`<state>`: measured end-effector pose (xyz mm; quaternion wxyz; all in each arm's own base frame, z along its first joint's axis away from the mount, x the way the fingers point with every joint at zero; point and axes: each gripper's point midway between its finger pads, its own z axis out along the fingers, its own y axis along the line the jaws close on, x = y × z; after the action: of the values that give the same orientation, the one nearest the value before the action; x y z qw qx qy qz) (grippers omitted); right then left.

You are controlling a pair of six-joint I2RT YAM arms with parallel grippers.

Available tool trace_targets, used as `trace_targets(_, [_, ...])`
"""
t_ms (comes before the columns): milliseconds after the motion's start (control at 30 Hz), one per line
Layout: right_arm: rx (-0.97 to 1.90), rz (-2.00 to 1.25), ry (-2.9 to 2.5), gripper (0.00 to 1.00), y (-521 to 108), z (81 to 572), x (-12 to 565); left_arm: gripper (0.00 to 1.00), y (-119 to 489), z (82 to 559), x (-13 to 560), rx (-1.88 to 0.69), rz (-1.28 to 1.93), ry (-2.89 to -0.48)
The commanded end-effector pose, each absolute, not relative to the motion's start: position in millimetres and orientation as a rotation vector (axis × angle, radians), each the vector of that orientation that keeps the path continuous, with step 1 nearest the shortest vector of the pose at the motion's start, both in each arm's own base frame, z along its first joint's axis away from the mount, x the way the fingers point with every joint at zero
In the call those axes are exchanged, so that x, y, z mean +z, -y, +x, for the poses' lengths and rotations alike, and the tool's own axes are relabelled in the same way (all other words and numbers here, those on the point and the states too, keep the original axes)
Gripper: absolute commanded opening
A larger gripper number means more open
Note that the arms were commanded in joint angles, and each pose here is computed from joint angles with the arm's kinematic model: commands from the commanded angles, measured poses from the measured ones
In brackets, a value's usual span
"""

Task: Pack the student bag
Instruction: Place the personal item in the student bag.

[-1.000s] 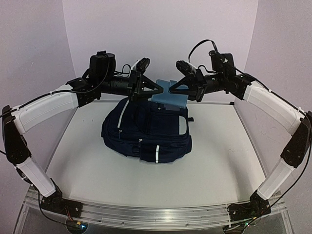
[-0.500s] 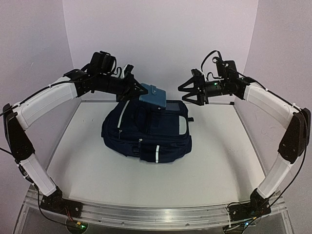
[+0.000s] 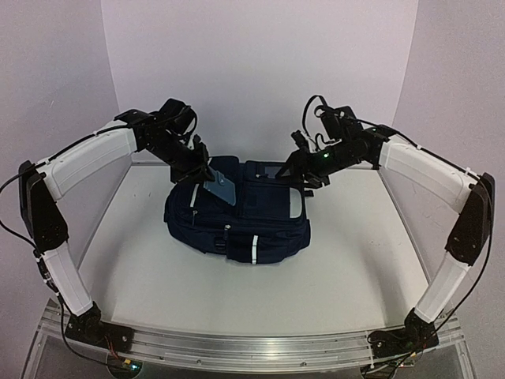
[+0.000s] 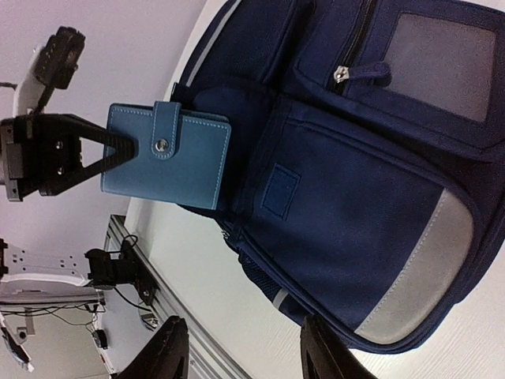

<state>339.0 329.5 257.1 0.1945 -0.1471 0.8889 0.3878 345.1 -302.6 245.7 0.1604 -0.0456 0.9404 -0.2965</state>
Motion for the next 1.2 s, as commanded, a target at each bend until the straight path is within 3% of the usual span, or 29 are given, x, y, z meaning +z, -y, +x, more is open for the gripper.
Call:
trace_targets(0, [0.938,-0.444,-2.476,0.48,-344,347,254,0.0,274,344,256,-0.678,-0.195,-2.662])
trace_targets(267, [0.758,-0.431,-2.502,0.5,-380,353,235,0.0,272,343,255,-0.706,-0.234,-2.629])
trace_targets(400, [0.668,-0.394,-2.502,0.57,-391,367,224,0.0,273,345,254,-0.718,-0.239,-2.616])
trace_targets(700, [0.537,-0.383,-2.491,0.51,-415,376,203,0.0,273,346,255,-0.743,-0.246,-2.586])
trace_targets(1100, [0.285,-0.402,-2.562,0.59,-410,382,135,0.0,276,346,257,-0.804,-0.28,-2.546])
trace_targets(1167, [0.234,-0.415,-2.58,0.53,-405,380,124,0.0,275,346,256,-0.8,-0.282,-2.545])
